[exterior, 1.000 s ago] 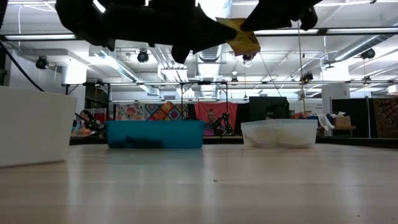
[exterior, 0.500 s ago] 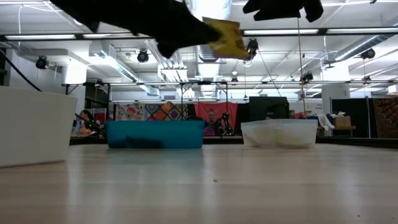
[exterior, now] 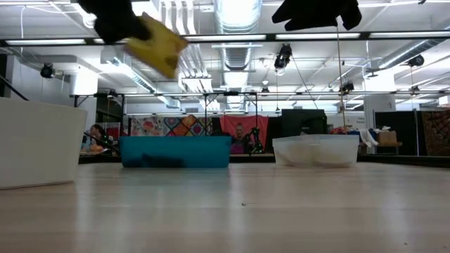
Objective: Sort candy
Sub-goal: Put the yellow candy into the transparent bin
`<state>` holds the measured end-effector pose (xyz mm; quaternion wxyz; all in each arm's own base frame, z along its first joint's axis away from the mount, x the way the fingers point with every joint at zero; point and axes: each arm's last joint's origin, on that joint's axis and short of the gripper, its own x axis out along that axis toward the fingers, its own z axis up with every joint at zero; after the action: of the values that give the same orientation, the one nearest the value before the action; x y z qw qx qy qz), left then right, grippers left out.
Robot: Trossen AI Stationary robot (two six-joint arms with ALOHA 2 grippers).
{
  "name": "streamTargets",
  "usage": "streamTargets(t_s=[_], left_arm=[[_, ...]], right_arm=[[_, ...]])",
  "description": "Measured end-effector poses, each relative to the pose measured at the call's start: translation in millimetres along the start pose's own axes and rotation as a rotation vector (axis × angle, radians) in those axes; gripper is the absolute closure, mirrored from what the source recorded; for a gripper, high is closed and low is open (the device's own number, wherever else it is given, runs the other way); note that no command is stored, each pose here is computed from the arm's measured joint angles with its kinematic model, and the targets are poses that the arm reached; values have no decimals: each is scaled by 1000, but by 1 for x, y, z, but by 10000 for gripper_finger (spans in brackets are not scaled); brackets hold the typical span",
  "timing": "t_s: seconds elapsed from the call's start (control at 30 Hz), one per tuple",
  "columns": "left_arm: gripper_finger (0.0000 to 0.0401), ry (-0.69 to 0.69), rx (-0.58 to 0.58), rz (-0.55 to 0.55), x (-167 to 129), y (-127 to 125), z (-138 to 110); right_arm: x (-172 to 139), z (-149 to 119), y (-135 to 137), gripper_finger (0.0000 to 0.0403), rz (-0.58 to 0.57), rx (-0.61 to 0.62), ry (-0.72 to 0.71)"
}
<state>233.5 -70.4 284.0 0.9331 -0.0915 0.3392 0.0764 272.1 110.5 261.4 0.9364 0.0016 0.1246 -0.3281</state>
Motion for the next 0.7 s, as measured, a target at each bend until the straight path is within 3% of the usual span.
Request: streamTargets(t_s=[0.17, 0.33, 0.5, 0.7], left_arm=[[401, 331, -64, 26, -31, -13, -4], [401, 622, -70, 135, -48, -24, -13], [401, 842, -133, 69, -34, -35, -28], [401, 1065, -189, 97, -10, -39, -53]], right_arm=[[6, -5, 2, 208, -20, 20, 12], [7, -7, 2, 207, -21, 18, 19], [7, -7, 2, 207, -17, 16, 22], [7, -7, 2, 206, -17, 14, 23]])
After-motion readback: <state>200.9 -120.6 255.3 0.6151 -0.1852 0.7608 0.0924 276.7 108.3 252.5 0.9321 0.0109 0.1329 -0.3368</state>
